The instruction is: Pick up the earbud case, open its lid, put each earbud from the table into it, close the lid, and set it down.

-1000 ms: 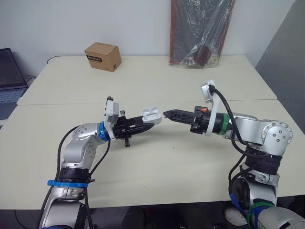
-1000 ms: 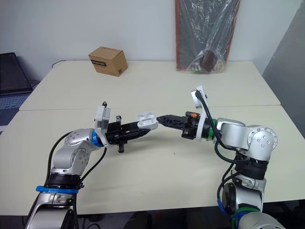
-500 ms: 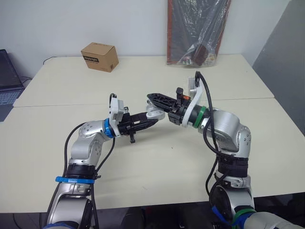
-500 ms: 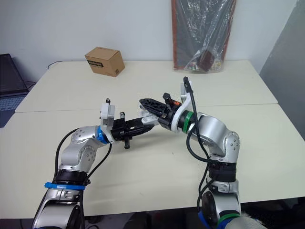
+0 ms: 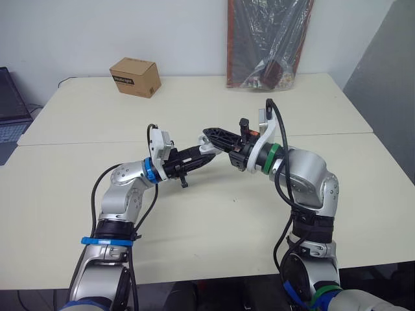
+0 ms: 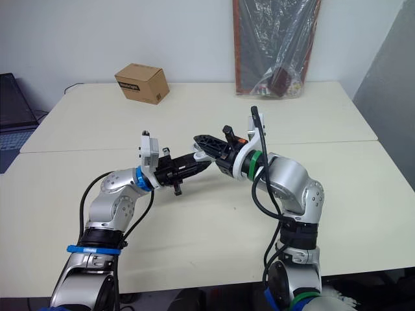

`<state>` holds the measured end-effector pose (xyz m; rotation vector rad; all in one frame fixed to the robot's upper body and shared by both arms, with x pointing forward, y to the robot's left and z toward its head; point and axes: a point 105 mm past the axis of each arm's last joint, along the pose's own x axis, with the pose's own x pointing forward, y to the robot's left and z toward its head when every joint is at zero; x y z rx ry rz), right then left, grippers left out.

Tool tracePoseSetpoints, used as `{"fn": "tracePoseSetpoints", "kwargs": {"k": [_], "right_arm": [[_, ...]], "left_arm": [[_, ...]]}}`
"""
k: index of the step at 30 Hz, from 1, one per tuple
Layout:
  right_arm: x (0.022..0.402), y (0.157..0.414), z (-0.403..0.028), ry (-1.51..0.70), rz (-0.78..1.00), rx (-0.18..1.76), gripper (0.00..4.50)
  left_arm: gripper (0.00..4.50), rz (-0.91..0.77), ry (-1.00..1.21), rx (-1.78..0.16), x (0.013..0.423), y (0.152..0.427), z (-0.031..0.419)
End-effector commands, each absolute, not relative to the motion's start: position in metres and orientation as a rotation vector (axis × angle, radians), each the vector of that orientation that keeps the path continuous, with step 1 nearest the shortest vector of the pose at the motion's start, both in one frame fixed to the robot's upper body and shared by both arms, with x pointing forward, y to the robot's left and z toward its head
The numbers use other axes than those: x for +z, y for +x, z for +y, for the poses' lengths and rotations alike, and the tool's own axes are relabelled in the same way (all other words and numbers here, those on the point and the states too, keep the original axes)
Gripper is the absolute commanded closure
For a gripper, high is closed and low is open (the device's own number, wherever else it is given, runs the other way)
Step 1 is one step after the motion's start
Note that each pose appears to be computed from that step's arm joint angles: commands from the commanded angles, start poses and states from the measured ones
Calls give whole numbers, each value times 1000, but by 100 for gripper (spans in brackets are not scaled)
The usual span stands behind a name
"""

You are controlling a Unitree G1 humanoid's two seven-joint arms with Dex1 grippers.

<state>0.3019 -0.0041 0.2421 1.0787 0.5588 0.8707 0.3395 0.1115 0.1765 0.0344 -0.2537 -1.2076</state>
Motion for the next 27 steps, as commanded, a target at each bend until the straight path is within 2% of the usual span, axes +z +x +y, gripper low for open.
{"fn": "tracePoseSetpoints", "kwargs": {"k": [1,18,27], "right_arm": [[252,295,-3,1094,527,911,418],[256,299,0,1145,547,880,418],[254,298,1,1157,563,851,418]], "left_arm": [[365,-325,43,-1211,196,338,111],[365,-349,22,-1228,201,331,101],[365,-417,-1,-1150,212,328,92]]}}
